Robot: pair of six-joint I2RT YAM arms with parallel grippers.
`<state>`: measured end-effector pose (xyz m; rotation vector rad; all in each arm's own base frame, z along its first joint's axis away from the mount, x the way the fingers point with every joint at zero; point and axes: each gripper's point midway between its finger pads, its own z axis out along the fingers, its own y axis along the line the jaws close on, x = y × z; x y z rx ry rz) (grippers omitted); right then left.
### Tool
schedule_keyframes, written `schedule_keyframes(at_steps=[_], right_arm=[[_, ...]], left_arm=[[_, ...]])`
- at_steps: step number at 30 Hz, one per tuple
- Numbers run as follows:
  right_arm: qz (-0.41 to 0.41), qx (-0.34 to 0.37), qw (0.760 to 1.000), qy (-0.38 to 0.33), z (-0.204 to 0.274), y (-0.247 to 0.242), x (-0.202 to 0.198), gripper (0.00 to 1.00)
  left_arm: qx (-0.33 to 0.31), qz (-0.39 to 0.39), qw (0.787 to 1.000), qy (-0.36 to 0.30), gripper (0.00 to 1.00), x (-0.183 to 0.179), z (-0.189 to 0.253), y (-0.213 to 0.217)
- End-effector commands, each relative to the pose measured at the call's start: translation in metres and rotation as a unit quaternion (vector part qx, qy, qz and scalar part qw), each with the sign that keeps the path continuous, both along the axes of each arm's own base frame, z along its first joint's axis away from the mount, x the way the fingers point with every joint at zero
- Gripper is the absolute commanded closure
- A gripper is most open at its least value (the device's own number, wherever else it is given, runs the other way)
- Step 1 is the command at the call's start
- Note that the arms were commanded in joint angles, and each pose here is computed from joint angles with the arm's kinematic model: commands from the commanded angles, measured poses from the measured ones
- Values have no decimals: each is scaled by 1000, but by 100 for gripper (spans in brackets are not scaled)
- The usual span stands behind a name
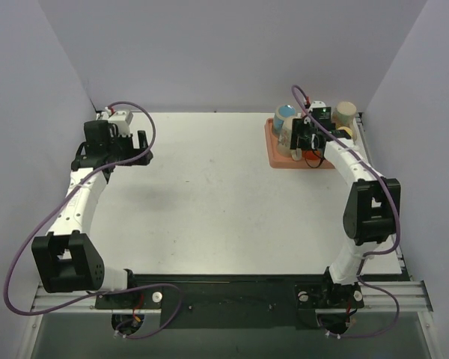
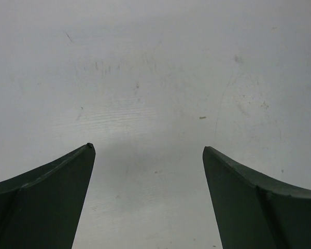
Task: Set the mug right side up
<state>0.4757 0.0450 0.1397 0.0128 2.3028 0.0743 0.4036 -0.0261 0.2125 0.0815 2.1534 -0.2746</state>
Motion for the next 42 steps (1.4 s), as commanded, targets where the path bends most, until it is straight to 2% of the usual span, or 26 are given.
schedule_keyframes(at_steps=[1,5,9,23,24,25,26,27,28,33,35,38,42], right_arm=[[-9,-32,999,0,4,-7,22,45],[3,-50,999,19,-7,-6,31,46],[43,-61,996,45,-27,7,24,53],[31,-74,994,75,-60,7,34,62],[29,-75,994,70,-57,7,36,64],[30,-76,994,70,-57,7,36,71],[30,-76,994,71,-58,7,37,85],[33,-74,994,73,-58,8,36,92],[37,-73,994,73,-56,10,34,100],[71,-36,995,59,-27,32,23,100],[61,-15,997,41,-7,37,21,100],[27,24,999,0,32,39,21,100],[22,62,997,-30,53,46,17,100]], left_arm=[[-21,-8,999,45,4,-15,-8,-7],[-23,-6,999,46,7,-11,-7,-6],[-31,-5,999,36,10,-3,-2,-8],[-58,-21,998,30,18,-7,9,-18],[-61,-27,997,27,19,-7,12,-20],[-63,-30,997,25,19,-8,13,-22],[-67,-37,997,21,20,-9,16,-25],[-68,-40,997,17,21,-9,18,-26],[-71,-47,996,15,22,-11,20,-28],[-54,-48,997,20,26,-14,11,-25],[-57,-55,997,20,26,-15,12,-27],[-77,-64,995,10,27,-15,23,-36],[-124,-71,990,-8,27,-9,42,-51]])
